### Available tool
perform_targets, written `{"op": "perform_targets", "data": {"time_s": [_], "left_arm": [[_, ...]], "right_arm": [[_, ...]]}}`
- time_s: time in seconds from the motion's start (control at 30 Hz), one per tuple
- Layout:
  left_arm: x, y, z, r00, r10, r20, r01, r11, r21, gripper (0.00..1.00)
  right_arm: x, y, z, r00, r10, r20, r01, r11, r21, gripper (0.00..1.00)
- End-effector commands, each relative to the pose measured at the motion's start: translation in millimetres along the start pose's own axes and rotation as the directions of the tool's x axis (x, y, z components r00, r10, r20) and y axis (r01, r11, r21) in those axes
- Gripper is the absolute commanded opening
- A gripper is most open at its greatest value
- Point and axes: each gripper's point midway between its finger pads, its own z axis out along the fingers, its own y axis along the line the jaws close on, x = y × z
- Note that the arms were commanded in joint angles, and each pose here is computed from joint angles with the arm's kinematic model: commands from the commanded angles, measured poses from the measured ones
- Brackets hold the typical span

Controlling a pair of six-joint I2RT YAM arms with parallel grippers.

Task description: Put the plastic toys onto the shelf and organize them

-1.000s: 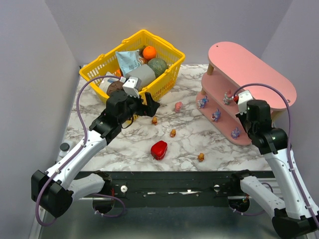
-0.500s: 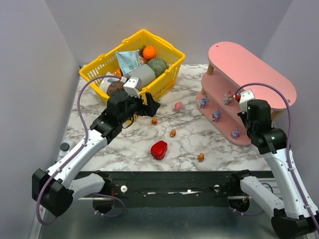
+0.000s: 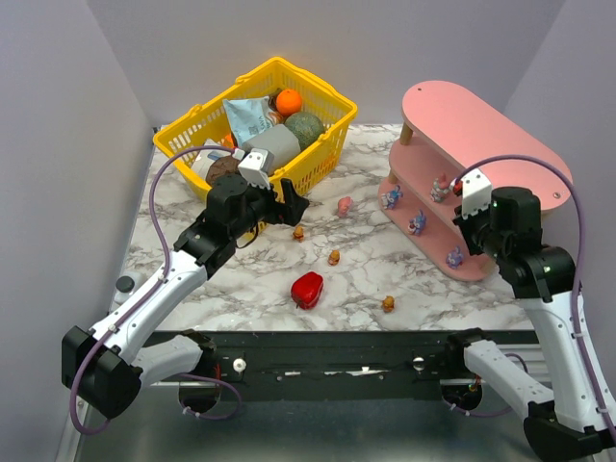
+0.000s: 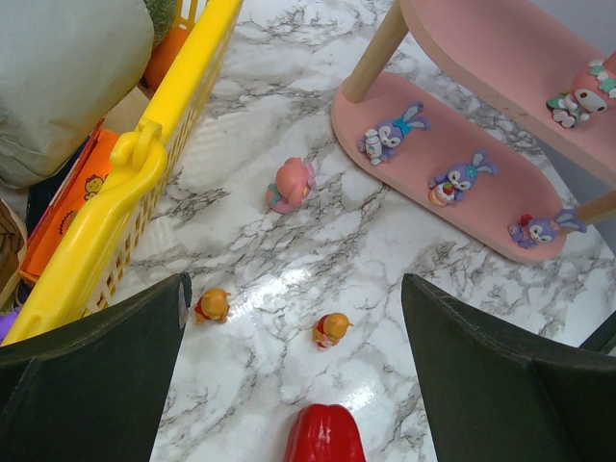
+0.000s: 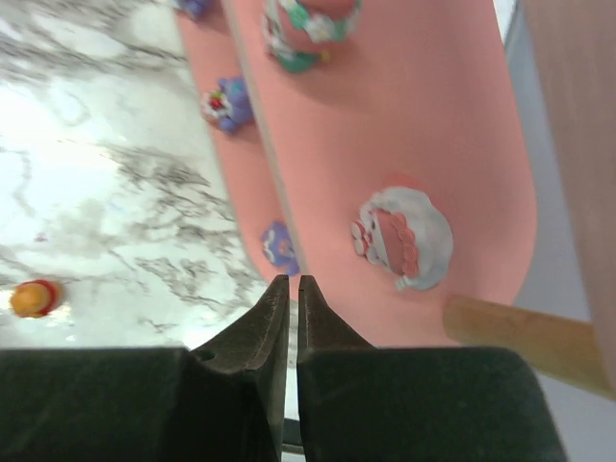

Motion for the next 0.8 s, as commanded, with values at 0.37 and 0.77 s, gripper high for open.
{"op": "perform_targets", "data": {"time_s": [0.37,0.77], "left_arm": [[-34.2,4.4,-18.1,0.997,0.046,0.068,-0.042,0.997,-0.062,0.99],[-49.9,20.2,-52.1,0.989,0.091,0.119,-0.071,0.984,-0.162,0.99]], "right_arm": [[-115.4,93.9,23.0,0.983,0.062,0.172,-0.003,0.947,-0.320,0.40],[-145.8,183.6,115.5,0.964,-0.203,0.172,0.252,0.905,-0.343,0.64]]}}
